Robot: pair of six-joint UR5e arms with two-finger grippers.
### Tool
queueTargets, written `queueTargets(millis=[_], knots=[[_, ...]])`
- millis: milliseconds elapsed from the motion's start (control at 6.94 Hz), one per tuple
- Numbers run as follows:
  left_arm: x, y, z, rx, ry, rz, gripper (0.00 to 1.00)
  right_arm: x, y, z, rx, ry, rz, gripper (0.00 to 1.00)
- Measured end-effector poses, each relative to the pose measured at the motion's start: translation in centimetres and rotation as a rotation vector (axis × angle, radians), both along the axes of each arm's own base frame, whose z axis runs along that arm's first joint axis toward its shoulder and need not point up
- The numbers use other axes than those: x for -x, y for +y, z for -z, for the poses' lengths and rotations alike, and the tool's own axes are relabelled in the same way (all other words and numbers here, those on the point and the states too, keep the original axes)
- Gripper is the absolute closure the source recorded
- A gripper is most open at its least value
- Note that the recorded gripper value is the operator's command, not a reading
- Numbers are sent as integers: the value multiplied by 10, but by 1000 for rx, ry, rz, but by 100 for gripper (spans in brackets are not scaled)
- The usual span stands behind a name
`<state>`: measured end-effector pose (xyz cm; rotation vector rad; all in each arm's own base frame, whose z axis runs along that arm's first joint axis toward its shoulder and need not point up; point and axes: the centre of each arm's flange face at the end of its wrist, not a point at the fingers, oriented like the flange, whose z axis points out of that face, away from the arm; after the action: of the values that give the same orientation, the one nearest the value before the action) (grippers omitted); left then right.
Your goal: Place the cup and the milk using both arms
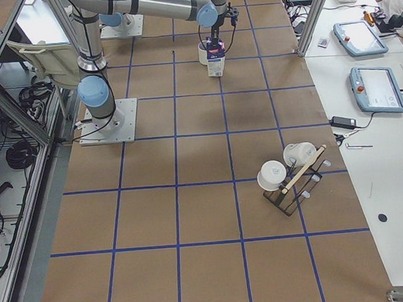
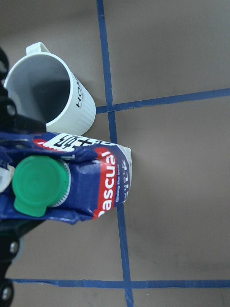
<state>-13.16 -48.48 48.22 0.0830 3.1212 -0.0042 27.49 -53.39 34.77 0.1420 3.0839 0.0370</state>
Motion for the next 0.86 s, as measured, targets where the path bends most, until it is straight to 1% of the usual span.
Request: queueTargets(millis=[432, 577, 721, 865], knots=[[0, 1, -2, 4, 0, -1, 0, 7, -4, -39, 62, -11, 9, 0], [0, 1, -2, 6, 0, -3, 0, 16, -6, -48, 76, 0, 8, 0], [-1, 1, -3, 8, 0, -4, 0, 36, -10, -56, 87, 20, -11, 0], [-1, 1, -3, 8, 0, -4, 0, 68, -13, -69, 94, 33, -10, 0]])
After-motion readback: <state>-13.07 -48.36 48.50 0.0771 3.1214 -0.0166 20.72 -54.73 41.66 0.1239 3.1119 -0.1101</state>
